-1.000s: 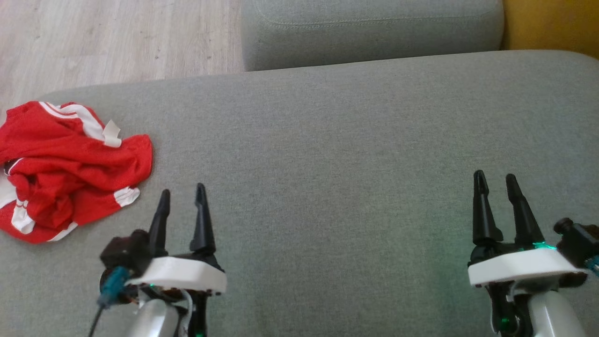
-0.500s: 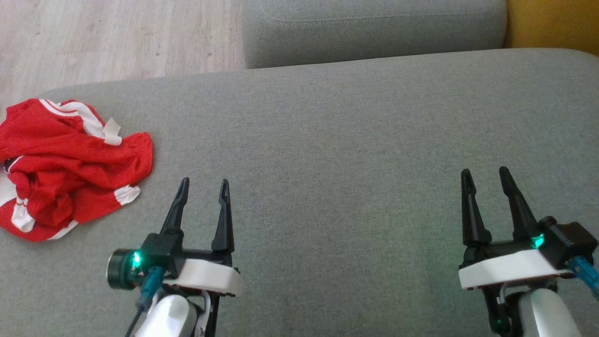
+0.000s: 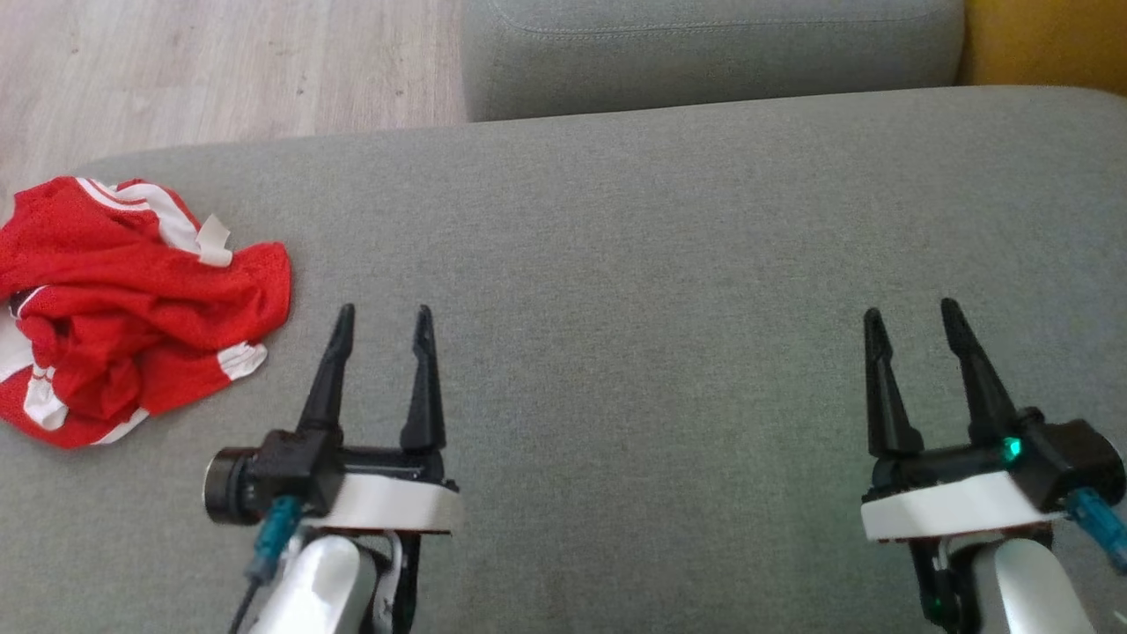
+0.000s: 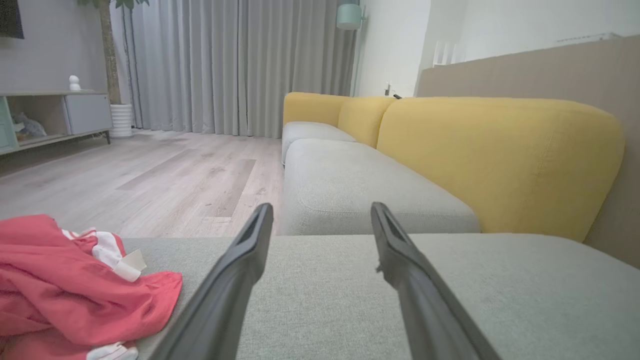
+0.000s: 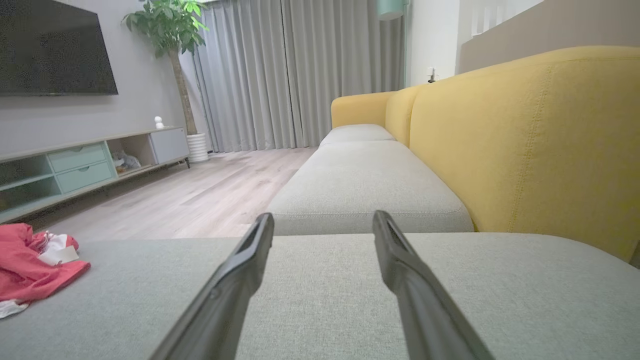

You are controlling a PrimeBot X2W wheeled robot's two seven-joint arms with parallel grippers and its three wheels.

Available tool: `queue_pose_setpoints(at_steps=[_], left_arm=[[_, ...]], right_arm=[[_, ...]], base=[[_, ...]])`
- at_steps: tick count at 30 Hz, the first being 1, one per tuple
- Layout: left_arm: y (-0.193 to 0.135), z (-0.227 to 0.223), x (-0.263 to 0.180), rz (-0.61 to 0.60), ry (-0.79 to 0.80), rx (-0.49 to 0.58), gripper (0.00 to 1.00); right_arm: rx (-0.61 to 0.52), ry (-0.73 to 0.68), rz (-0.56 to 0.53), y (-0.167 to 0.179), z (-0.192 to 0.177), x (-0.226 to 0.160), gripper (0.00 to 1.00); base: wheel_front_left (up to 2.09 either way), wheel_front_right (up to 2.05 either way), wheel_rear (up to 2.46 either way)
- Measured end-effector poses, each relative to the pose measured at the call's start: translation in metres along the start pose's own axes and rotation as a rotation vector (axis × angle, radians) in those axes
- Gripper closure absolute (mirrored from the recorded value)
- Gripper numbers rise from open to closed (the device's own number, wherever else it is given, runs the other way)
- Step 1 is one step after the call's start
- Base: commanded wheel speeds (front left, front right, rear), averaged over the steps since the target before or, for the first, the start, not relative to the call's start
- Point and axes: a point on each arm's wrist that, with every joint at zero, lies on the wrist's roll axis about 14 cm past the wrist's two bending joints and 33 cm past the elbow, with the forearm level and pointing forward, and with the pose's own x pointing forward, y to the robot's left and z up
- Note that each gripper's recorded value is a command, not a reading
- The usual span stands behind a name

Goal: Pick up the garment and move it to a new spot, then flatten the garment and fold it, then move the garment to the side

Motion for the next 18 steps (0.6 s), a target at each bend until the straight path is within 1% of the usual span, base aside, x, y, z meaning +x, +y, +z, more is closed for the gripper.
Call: queue_pose_setpoints(at_steps=[1,3,5,7,9,11,13,18], left_arm=[[0.0,0.0,0.0,0.0,0.0,0.0,0.0],[0.004,0.001,0.001,0.011,-0.005,-0.036,0.0],[0.009,0.0,0.0,0.029,-0.009,-0.093,0.0],[0.011,-0.002,-0.003,0.024,-0.009,-0.11,0.0],[0.01,-0.006,-0.005,0.008,0.0,-0.106,0.0],[0.011,-0.028,-0.01,-0.003,0.06,-0.085,0.0],[0.01,-0.04,-0.015,-0.012,0.096,-0.061,0.0],[0.01,-0.045,-0.016,-0.018,0.107,-0.039,0.0]], right_arm=[[0.0,0.0,0.0,0.0,0.0,0.0,0.0],[0.015,-0.009,-0.005,-0.001,0.002,0.0,0.0],[0.05,-0.019,-0.015,-0.003,0.003,0.0,0.0],[0.092,-0.017,-0.029,-0.006,0.0,-0.001,0.0],[0.105,-0.007,-0.036,-0.007,-0.004,-0.002,0.0],[0.11,0.02,-0.031,-0.004,-0.014,-0.005,0.0],[0.096,0.036,-0.022,-0.002,-0.019,-0.006,0.0],[0.08,0.044,-0.01,0.002,-0.023,-0.007,0.0]], base=[[0.0,0.0,0.0],[0.0,0.0,0.0],[0.0,0.0,0.0],[0.0,0.0,0.0],[0.0,0.0,0.0],[0.0,0.0,0.0],[0.0,0.0,0.0],[0.0,0.0,0.0]])
